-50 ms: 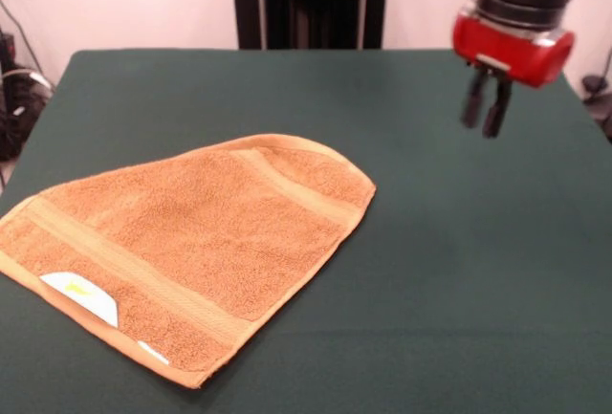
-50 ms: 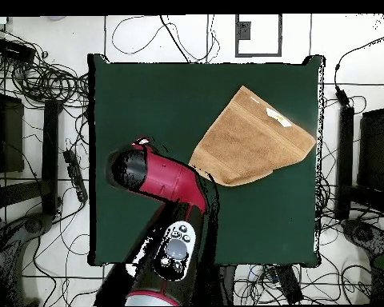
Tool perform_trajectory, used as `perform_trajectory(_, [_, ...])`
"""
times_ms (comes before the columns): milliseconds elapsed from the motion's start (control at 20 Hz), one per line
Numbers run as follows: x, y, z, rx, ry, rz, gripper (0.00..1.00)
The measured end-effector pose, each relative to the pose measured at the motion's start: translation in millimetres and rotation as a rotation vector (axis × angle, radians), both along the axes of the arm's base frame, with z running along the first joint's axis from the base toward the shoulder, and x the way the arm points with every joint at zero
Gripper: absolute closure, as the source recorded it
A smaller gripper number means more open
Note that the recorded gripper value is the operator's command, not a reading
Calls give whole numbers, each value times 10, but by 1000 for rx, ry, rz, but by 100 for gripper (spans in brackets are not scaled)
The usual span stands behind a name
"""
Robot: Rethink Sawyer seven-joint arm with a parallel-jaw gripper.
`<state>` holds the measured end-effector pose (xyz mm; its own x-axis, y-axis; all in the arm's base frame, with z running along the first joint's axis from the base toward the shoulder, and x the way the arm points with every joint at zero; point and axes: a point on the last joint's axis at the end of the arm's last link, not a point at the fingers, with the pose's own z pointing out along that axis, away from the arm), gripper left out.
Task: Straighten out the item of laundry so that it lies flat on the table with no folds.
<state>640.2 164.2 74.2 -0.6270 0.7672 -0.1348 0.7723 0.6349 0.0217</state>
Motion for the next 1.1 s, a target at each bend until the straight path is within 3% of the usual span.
perform_trajectory(400, [144, -713, 82, -25, -22, -69, 0])
perform_trajectory(650, [144, -1340, 110, -58, -18, -86, 0])
perform_trajectory(950, [134, -2026, 6, -63, -27, -124, 0])
perform_trajectory(1100, [165, -2236, -115, -77, -71, -126, 0])
